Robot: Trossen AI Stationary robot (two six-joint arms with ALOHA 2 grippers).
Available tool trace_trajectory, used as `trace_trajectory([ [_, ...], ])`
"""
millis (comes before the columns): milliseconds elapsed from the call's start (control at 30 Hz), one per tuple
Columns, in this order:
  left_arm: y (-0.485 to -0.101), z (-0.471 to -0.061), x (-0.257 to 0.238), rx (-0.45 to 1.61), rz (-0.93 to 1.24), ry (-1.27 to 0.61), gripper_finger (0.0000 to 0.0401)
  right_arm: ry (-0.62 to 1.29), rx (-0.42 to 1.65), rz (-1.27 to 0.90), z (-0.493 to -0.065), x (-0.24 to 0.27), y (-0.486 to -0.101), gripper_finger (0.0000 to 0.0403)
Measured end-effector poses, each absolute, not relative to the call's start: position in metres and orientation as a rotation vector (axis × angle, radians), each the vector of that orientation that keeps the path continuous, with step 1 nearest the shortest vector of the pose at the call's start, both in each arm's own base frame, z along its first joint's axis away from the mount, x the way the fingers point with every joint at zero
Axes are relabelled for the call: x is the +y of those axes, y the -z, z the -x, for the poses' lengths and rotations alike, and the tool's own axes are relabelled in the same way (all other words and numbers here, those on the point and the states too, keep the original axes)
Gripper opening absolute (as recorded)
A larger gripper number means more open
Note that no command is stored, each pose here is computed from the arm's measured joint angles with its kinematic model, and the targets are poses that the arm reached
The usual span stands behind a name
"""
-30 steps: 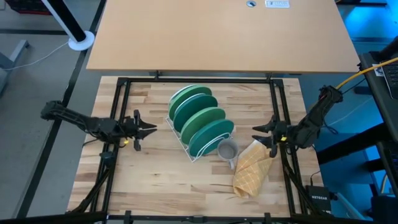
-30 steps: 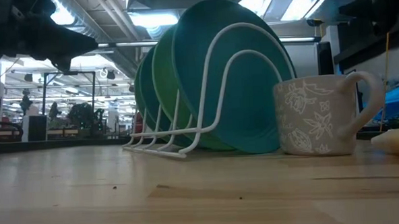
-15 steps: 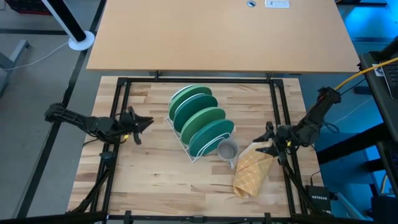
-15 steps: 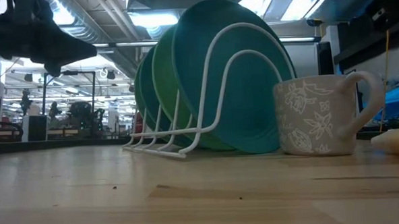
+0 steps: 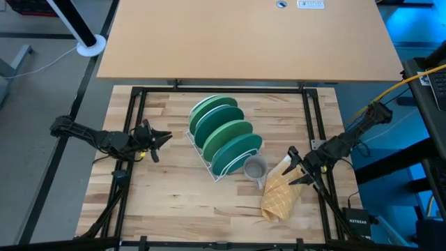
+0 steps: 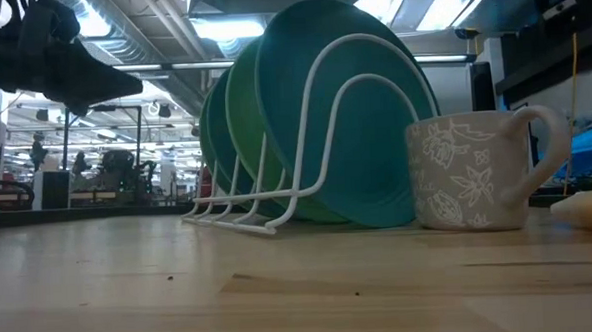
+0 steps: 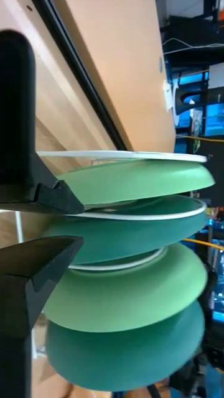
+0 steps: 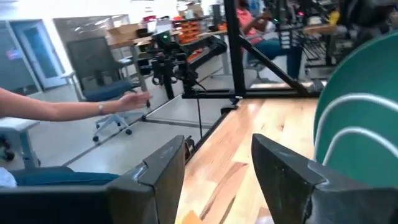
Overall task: Sort dishes
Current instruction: Return to Home Position
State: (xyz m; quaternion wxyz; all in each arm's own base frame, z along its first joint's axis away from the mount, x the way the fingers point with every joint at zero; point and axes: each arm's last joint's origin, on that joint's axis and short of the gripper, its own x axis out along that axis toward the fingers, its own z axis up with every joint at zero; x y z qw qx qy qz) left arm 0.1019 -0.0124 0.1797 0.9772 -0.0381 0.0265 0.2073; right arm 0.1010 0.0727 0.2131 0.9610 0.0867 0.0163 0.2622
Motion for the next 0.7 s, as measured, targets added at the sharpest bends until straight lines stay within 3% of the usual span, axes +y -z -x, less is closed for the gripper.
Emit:
trace_trajectory([
  [300,-0.168,-0.100,-0.012,0.169,0.011,-0.423,0.0059,-0.702,0.084,-0.171,-0.111,0.054,-0.210,0.0191],
  [700,-0.160,-0.098,-0.011,0.264,-0.044,-0.426,0.0059,-0.676,0.006,-0.152,-0.109,0.025,-0.217,0.0191],
])
